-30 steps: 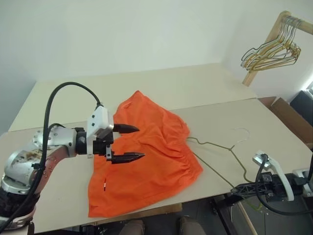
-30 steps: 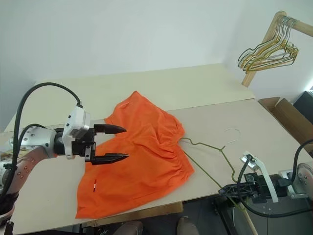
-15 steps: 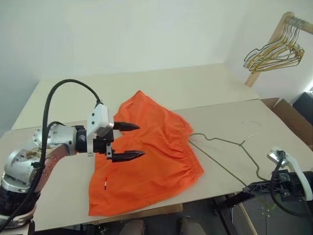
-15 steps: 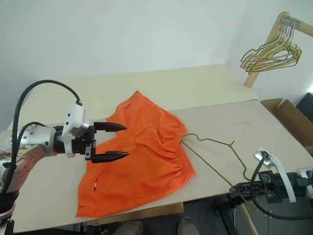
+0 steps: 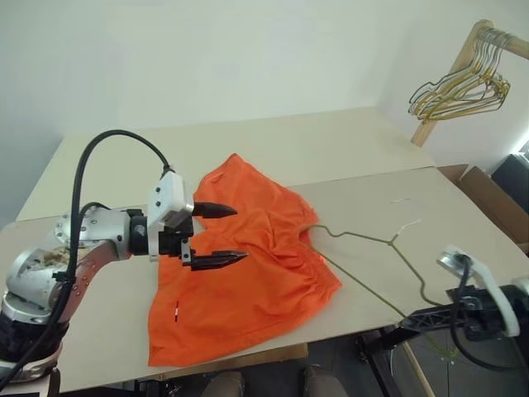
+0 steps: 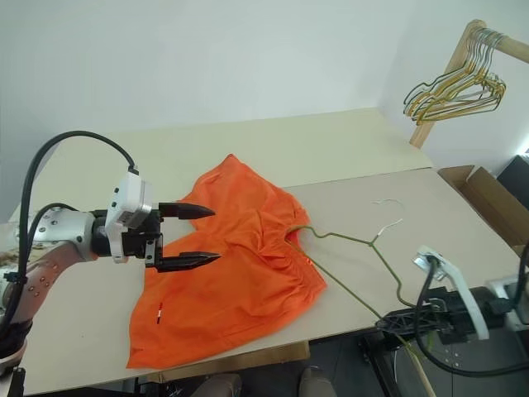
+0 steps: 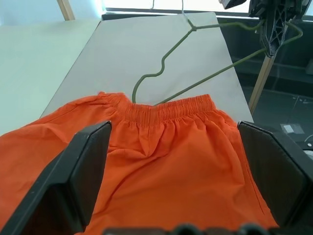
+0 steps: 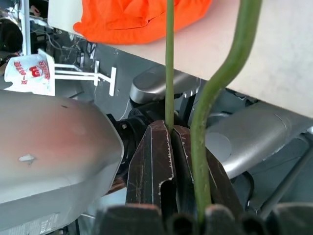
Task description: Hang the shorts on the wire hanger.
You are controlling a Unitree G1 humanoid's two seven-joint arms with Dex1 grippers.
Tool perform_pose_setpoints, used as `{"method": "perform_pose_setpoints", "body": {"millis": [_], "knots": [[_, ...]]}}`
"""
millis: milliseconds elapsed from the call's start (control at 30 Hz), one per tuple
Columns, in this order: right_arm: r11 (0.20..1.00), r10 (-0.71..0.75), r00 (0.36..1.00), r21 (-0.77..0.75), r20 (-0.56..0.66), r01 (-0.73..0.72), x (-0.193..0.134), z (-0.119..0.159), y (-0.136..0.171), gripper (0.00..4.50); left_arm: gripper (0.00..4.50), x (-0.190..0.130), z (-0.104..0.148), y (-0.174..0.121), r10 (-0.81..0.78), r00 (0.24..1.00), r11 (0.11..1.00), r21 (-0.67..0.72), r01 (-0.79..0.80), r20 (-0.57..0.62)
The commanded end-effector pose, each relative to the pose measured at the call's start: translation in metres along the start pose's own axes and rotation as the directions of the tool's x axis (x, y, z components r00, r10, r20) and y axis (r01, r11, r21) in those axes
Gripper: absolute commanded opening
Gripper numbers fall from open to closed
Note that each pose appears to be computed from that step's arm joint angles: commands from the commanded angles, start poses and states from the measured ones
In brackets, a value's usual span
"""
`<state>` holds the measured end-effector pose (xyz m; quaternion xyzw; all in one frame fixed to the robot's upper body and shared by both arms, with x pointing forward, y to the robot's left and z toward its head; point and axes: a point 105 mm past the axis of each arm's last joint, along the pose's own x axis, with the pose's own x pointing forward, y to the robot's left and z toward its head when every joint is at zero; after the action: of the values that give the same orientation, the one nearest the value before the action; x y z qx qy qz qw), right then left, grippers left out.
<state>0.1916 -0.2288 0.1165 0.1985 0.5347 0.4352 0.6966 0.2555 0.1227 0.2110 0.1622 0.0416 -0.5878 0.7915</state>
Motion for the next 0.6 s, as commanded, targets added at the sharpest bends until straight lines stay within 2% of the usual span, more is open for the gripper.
{"method": "perform_pose_setpoints", "body": {"millis": [33,300,467,600], "knots": [[0.997,-0.068,0.997,0.031,0.027,0.067,0.0,0.007,-0.013,0.0,4.47,-0.002,0.008,-0.001,0.006,1.0,0.999,0.034,-0.007,0.017],[0.991,-0.114,0.993,0.072,0.024,0.112,-0.01,0.004,-0.021,0.0,4.47,-0.005,0.007,0.0,0.016,1.0,0.999,0.039,-0.016,0.009],[0.998,-0.027,0.999,0.052,-0.025,0.029,-0.007,-0.003,-0.006,0.0,4.47,-0.004,0.006,0.0,0.019,1.0,0.999,0.04,-0.019,0.01],[0.999,-0.008,1.0,0.031,0.005,0.008,0.007,0.011,-0.011,0.0,4.47,-0.002,0.007,0.001,0.014,1.0,0.999,0.042,-0.015,0.017]]}}
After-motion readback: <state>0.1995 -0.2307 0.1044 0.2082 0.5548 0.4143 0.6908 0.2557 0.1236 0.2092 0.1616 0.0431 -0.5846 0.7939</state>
